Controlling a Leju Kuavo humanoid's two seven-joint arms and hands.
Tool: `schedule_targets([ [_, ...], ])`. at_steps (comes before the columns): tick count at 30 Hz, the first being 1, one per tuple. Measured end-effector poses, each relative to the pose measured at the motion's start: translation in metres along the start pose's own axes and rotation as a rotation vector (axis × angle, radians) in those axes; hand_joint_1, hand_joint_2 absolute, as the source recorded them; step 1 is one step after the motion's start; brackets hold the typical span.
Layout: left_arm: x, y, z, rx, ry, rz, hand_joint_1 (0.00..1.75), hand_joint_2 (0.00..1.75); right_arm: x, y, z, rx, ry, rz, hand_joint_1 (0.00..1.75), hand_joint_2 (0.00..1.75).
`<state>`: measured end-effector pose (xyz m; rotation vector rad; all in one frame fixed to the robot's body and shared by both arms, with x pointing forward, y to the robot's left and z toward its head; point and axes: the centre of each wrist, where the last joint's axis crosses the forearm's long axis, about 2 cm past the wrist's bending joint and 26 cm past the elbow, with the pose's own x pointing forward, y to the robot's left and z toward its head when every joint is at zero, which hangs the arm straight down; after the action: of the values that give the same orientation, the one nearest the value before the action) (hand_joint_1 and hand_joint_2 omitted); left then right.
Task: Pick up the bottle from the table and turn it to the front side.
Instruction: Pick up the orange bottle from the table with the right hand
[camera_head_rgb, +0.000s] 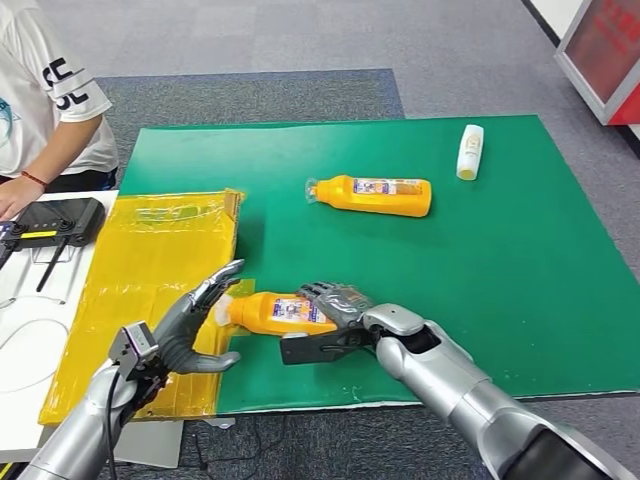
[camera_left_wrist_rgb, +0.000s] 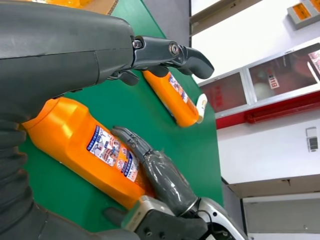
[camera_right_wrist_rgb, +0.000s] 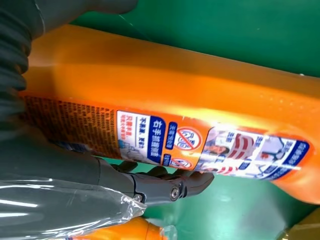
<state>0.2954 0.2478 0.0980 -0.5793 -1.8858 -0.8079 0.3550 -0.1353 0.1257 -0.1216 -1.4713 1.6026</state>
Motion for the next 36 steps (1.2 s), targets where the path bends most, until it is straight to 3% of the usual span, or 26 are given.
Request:
schedule_targets([
  [5, -0.001, -0.001, 0.002, 0.004, 0.005, 0.002, 0.00, 1.75, 0.003, 0.001, -0.002, 0.007, 0.017, 0.025, 0.01, 1.75],
  [7, -0.001, -0.002, 0.003, 0.008, 0.006, 0.003, 0.00, 1.75, 0.004, 0.002, -0.003, 0.006, 0.021, 0.029, 0.26, 1.75],
  [9, -0.001, -0.002, 0.004, 0.012, 0.008, 0.002, 0.00, 1.75, 0.004, 0.002, -0.003, 0.005, 0.025, 0.031, 1.04, 1.75],
  [11, 0.000, -0.002, 0.005, 0.019, 0.011, 0.001, 0.00, 1.75, 0.005, 0.003, -0.003, 0.003, 0.029, 0.032, 1.67, 1.75],
  [12, 0.000, -0.002, 0.006, 0.022, 0.013, 0.000, 0.00, 1.75, 0.005, 0.002, -0.003, 0.001, 0.031, 0.033, 1.75, 1.75],
  [23, 0.001, -0.003, 0.010, 0.029, 0.022, -0.008, 0.00, 1.75, 0.003, 0.003, -0.002, -0.013, 0.015, -0.049, 1.75, 1.75],
  [33, 0.000, -0.001, 0.012, 0.015, 0.008, -0.005, 0.00, 1.75, -0.036, 0.002, 0.026, -0.091, -0.117, -0.435, 1.75, 1.75],
  [36, 0.000, -0.001, 0.013, 0.015, 0.005, -0.005, 0.00, 1.75, -0.040, 0.003, 0.029, -0.103, -0.132, -0.475, 1.75, 1.75],
])
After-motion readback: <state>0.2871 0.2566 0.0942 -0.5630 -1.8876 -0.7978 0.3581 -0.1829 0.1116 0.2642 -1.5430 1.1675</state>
